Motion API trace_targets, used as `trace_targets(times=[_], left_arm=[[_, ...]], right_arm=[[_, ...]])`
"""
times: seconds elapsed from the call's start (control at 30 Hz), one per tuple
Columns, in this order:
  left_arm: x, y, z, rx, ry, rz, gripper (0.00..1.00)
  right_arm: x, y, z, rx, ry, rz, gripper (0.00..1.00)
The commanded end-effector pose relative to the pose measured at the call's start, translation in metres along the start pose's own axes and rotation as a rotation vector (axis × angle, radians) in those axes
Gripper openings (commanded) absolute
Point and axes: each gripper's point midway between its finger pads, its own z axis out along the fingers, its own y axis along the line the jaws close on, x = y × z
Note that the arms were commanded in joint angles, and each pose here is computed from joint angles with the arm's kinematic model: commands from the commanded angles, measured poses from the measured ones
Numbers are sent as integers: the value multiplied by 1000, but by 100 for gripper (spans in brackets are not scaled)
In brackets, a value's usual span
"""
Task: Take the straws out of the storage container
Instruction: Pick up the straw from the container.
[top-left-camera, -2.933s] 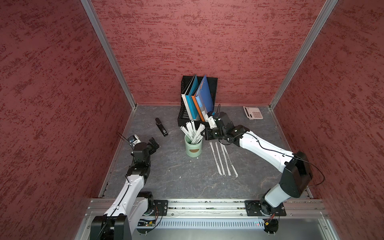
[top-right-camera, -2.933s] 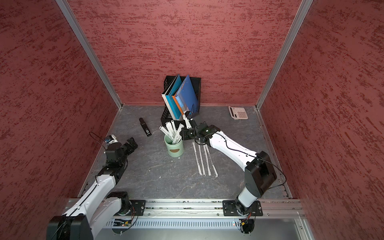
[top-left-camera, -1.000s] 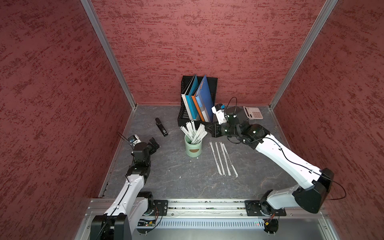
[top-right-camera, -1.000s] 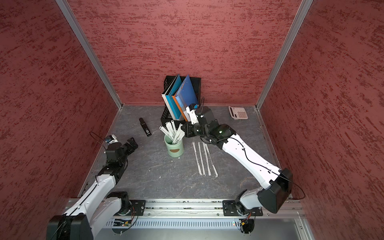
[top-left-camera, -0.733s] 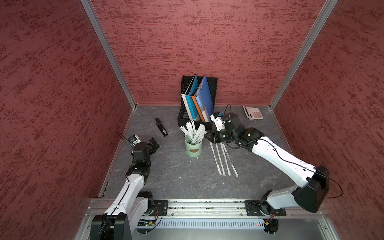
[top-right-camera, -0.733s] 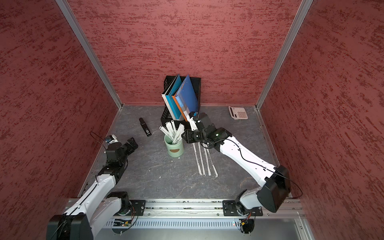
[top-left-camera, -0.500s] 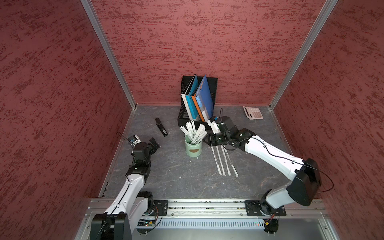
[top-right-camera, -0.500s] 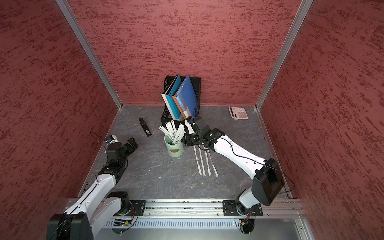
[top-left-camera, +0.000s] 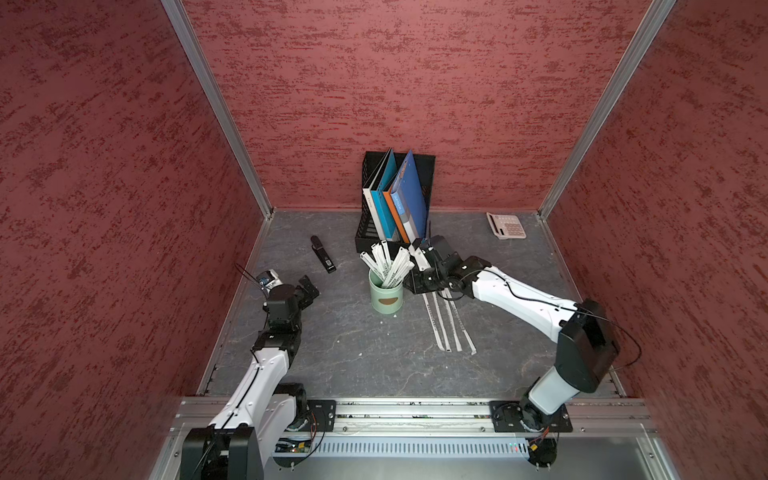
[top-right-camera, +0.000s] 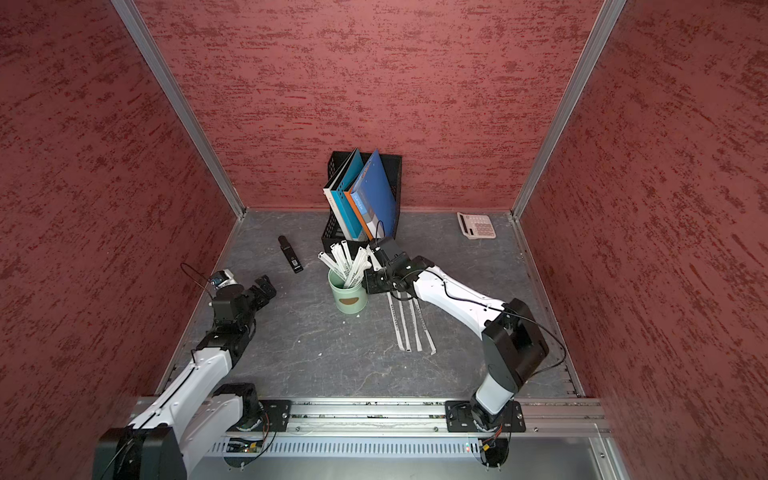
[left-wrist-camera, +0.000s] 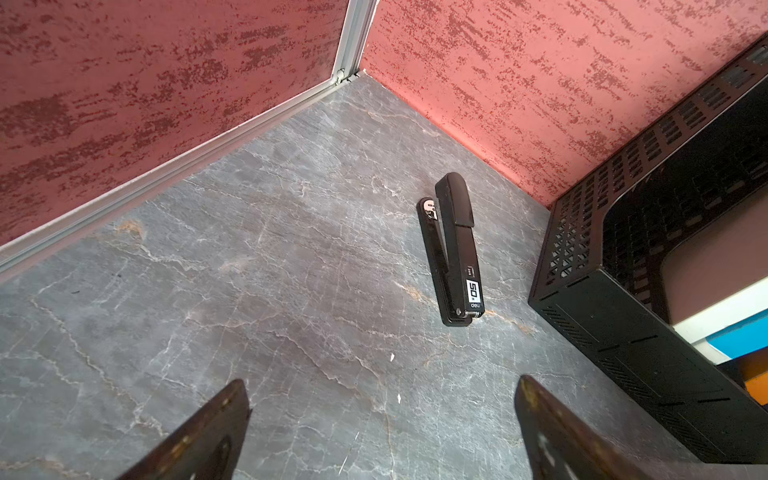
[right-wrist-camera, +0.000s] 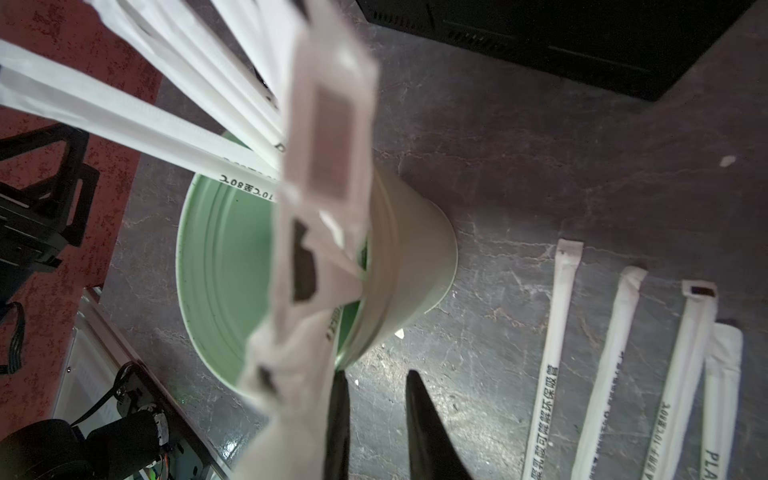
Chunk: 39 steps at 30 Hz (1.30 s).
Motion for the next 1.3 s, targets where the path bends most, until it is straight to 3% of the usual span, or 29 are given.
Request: trace_targets(times=[0.0, 0.4, 0.93, 1.27], left_arm=[[-11, -4, 0, 6, -18, -12, 99], [-11, -5, 0, 7, -17, -13, 100], [-11, -4, 0, 6, -17, -13, 99], [-11, -4, 0, 6, -17, -14, 100]], right_arm=[[-19, 14, -9, -25, -57, -25, 21], [-22, 22, -31, -49, -85, -31, 21], [-33, 24, -14, -42, -73, -50, 20], [-37, 25, -14, -38, -81, -62, 8]])
